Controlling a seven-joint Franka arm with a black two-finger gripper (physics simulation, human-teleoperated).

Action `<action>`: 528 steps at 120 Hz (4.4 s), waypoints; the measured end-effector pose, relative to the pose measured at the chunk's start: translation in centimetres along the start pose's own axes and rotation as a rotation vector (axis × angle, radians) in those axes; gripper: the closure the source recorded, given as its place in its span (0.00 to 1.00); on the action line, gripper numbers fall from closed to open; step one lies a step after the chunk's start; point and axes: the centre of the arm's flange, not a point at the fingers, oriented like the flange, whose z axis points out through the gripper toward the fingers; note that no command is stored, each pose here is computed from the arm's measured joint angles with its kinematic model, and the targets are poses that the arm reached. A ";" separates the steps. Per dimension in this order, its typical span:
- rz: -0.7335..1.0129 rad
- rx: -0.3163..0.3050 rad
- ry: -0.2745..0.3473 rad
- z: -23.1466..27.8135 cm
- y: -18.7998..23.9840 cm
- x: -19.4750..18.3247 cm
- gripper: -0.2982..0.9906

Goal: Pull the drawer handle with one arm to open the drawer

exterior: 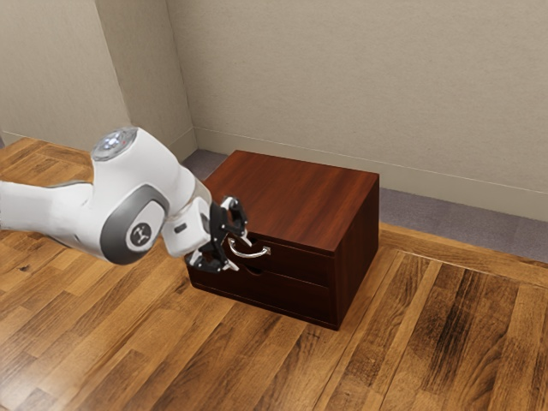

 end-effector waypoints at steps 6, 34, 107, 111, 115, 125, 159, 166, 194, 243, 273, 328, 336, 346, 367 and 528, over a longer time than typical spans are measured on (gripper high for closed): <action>-0.003 -0.002 0.002 0.3 0.0 0.0 0.55; -0.016 -0.017 0.009 2.0 -0.1 -0.1 0.56; -0.045 -0.009 0.009 3.3 -0.7 -0.9 0.57; -0.046 -0.009 0.008 3.3 -0.7 -0.9 0.57; -0.048 -0.008 0.008 3.3 -0.7 -1.0 0.57; -0.052 -0.004 0.008 3.3 -0.9 -1.1 0.58; -0.074 -0.001 0.003 3.5 -1.3 -2.2 0.59; -0.080 -0.002 0.001 3.5 -1.3 -2.5 0.59; -0.084 -0.010 0.002 4.1 -1.3 -2.6 0.60; -0.092 -0.021 0.003 4.8 -1.2 -2.8 0.68; -0.099 -0.017 0.002 4.6 -1.3 -2.8 0.72; -0.105 -0.009 -0.003 3.9 -0.9 -2.9 0.77; -0.105 -0.010 -0.004 3.8 -0.7 -2.8 0.77; -0.104 -0.012 -0.005 3.7 -0.5 -2.8 0.77; -0.104 -0.017 -0.008 3.5 0.0 -2.8 0.78; -0.067 -0.033 -0.046 0.2 7.7 -1.1 0.83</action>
